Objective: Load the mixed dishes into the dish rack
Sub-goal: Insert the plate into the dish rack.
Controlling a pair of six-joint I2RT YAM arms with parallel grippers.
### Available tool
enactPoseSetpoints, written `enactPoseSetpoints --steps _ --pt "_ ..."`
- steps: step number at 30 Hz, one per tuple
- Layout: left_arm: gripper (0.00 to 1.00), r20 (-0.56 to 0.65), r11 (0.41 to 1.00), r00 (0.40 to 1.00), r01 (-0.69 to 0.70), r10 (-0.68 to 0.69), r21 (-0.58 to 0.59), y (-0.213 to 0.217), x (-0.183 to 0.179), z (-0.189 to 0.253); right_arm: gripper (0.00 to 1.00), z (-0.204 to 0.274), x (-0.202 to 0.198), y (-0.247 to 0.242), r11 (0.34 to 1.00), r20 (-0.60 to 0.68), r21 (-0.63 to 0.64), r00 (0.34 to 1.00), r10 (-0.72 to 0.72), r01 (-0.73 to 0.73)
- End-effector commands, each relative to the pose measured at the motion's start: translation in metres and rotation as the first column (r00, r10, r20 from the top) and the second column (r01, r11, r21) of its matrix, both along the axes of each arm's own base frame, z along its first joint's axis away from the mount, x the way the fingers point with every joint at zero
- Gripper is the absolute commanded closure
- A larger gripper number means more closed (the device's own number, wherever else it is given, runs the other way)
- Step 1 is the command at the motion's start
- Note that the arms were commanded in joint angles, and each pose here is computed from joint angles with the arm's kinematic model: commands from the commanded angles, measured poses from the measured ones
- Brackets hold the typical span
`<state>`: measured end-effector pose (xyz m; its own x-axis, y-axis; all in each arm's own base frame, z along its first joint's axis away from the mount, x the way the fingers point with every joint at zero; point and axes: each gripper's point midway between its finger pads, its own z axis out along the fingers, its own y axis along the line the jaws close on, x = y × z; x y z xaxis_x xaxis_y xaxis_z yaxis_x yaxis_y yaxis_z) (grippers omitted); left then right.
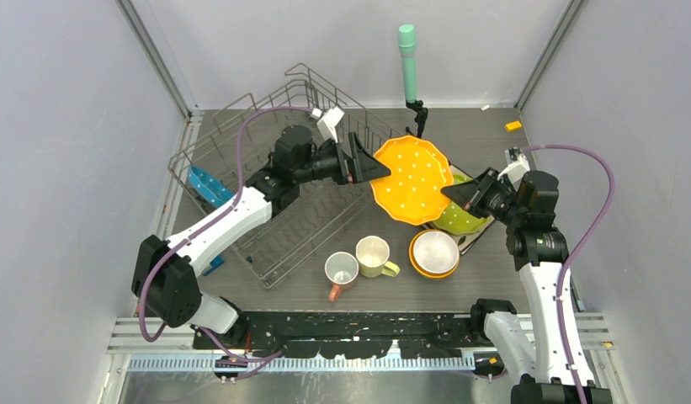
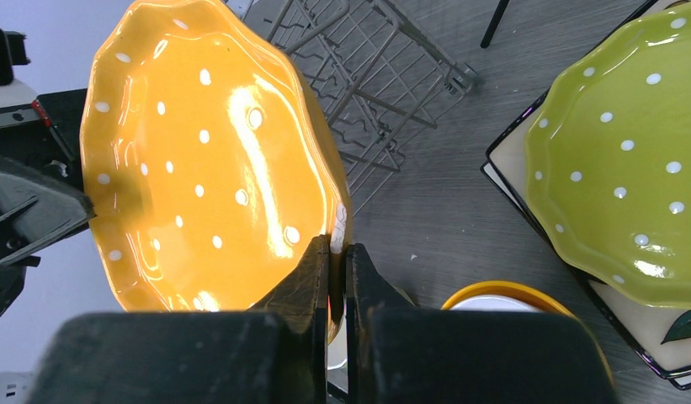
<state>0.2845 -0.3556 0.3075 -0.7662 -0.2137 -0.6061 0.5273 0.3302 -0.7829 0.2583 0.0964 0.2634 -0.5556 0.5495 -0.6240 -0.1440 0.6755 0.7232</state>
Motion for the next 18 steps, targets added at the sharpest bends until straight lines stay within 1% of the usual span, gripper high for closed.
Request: enactPoseSetpoints --steps 1,7,15,18 --pt "0.14 0.064 0.998 0.998 0.010 -0.006 -0.068 -0.004 0.000 0.036 1.00 0.062 0.004 0.007 0.999 0.209 0.010 0.977 0.033 -0.036" --pt "0.23 0.049 0.998 0.998 0.031 -0.028 -0.062 -0.009 -0.001 0.033 1.00 0.059 0.003 0.008 0.999 0.206 -0.003 0.978 0.041 -0.041" --pt "0.25 0.009 0.996 0.997 0.072 -0.072 -0.043 -0.019 -0.005 0.024 1.00 0.057 0.004 0.010 0.999 0.202 -0.005 0.978 0.050 -0.050" --pt "0.29 0.003 0.996 0.997 0.079 -0.079 -0.040 -0.021 -0.005 0.023 1.00 0.057 0.004 0.011 0.999 0.202 -0.005 0.978 0.054 -0.054"
